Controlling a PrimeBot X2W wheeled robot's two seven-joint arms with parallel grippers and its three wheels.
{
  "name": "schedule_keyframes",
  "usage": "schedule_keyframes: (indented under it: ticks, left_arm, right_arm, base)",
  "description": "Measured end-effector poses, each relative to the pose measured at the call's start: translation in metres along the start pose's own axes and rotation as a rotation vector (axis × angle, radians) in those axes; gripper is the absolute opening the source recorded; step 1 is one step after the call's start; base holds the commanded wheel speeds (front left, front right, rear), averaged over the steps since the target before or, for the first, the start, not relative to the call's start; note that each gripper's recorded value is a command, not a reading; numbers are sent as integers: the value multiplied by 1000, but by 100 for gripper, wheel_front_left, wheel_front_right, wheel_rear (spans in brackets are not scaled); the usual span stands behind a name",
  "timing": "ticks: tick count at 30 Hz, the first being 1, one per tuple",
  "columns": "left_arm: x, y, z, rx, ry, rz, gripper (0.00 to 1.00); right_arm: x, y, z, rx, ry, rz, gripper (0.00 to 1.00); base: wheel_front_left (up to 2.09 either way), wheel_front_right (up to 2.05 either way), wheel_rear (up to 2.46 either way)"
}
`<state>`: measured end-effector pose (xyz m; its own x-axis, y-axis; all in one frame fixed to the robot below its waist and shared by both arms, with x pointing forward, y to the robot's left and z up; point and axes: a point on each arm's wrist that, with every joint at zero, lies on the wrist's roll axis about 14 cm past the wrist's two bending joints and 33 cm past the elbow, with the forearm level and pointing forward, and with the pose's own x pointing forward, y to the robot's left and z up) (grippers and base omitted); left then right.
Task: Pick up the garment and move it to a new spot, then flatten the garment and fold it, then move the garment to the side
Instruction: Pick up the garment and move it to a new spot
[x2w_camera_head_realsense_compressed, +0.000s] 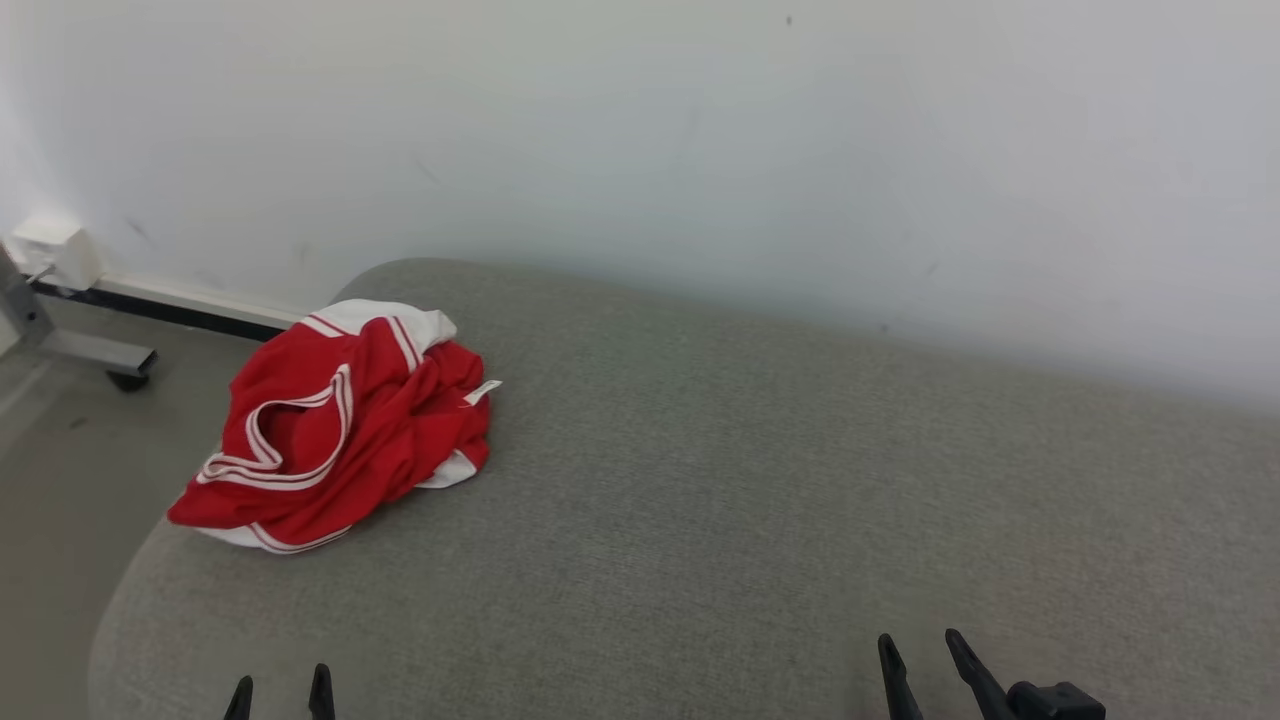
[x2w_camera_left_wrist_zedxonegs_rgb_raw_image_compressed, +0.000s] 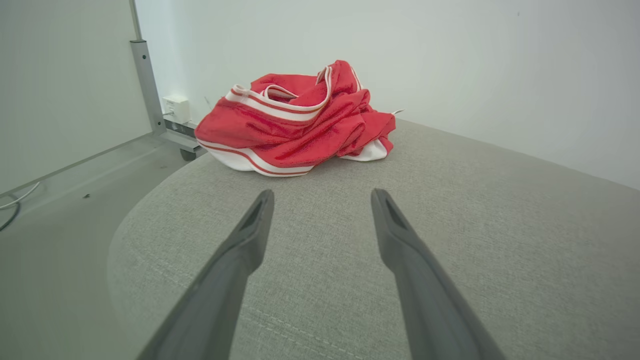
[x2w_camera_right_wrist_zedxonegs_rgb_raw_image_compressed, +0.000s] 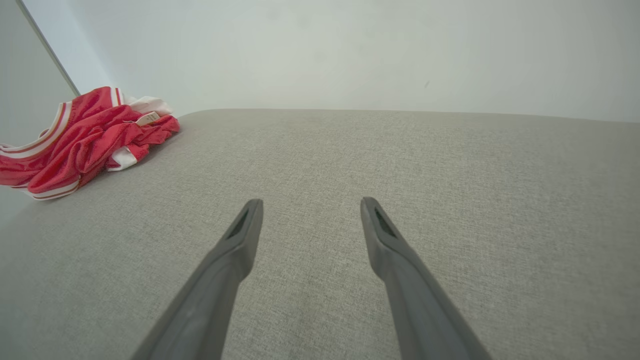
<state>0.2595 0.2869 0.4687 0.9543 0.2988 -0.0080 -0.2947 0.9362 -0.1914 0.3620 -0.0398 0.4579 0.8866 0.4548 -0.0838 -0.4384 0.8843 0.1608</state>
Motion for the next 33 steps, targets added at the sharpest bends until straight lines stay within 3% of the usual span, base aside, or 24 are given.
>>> schedule_keyframes:
  ticks: [16, 25, 33]
  left_arm:
    - [-54, 75, 7, -10, -34, 263, 100]
    - [-63, 86, 7, -11, -35, 313, 100]
    - [-53, 81, 11, 0, -40, 280, 100]
  right_arm:
    - [36, 67, -9, -29, 48, 224, 100]
    - [42, 75, -13, -32, 60, 252, 100]
    - [43, 74, -2, -42, 23, 249, 100]
  base:
    - [0, 0, 0]
    - [0, 0, 0]
    - [0, 0, 0]
